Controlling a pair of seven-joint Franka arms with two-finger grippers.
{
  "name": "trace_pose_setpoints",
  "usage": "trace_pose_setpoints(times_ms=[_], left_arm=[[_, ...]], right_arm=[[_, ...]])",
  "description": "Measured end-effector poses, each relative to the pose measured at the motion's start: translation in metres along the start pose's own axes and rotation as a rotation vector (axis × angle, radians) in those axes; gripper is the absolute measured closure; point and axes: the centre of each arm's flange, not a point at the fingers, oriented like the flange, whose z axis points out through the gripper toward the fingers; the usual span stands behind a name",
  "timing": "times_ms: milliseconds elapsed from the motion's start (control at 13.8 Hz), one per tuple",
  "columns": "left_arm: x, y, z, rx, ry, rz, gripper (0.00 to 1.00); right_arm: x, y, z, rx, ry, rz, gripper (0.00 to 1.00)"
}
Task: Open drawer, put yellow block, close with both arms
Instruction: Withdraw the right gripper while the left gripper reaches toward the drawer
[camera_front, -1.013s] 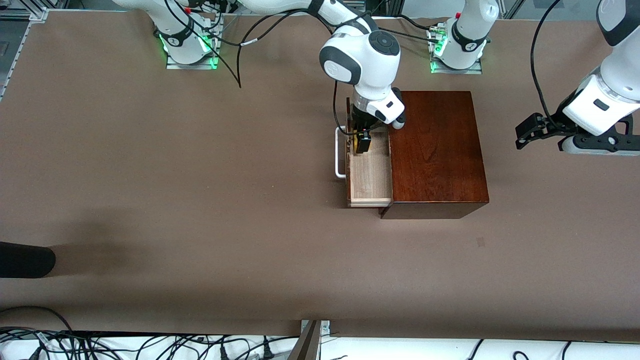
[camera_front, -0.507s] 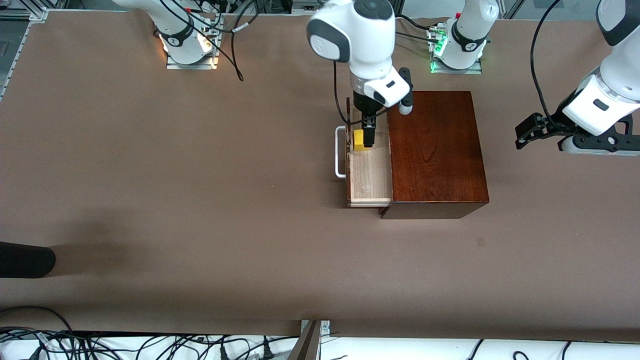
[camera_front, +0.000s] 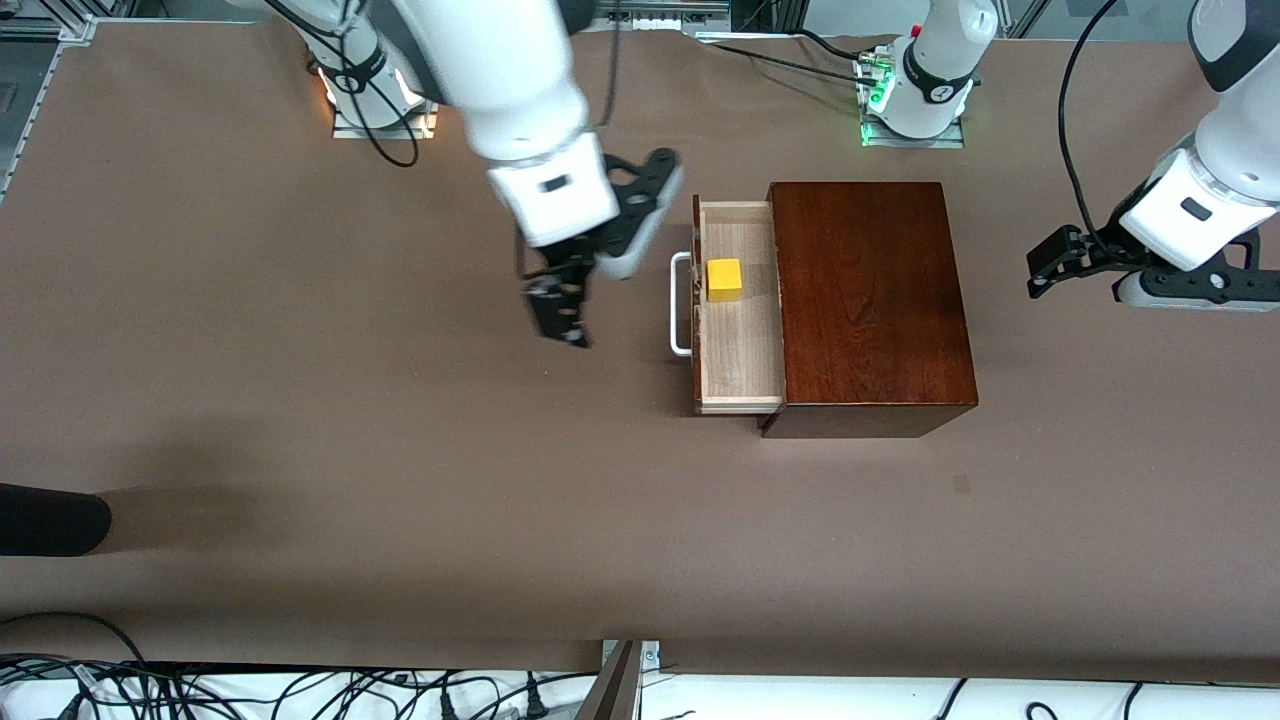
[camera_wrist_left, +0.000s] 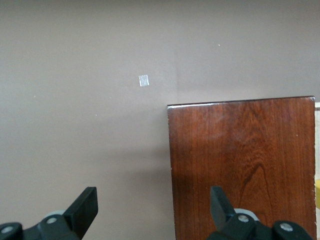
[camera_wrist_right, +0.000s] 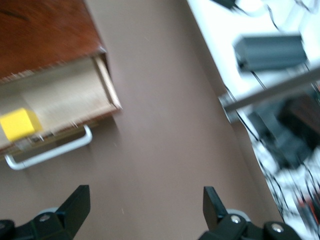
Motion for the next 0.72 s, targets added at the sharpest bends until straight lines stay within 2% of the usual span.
trace_pose_setpoints(times_ms=[72, 217, 362, 507, 724], left_arm=[[-0.001, 0.005, 0.000, 0.000, -0.011, 0.010, 0.00], [0.000, 0.018, -0.003, 0.000, -0.017, 0.031, 0.00], [0.000, 0.039, -0.007, -0.002, -0.015, 0.068, 0.00], [-0.007, 0.085, -0.010, -0.006, -0.016, 0.151, 0.00], [-0.025, 0.167, -0.008, -0.025, -0.049, 0.293, 0.00]], right_arm=[[-0.018, 0.021, -0.008, 0.009, -0.018, 0.054, 0.00], [-0.057, 0.066, -0.010, 0.073, -0.009, 0.185, 0.00], [-0.102, 0.109, -0.010, 0.097, -0.011, 0.300, 0.00], [-0.143, 0.136, -0.017, 0.100, -0.029, 0.386, 0.00], [-0.218, 0.157, -0.037, 0.136, -0.050, 0.555, 0.00]])
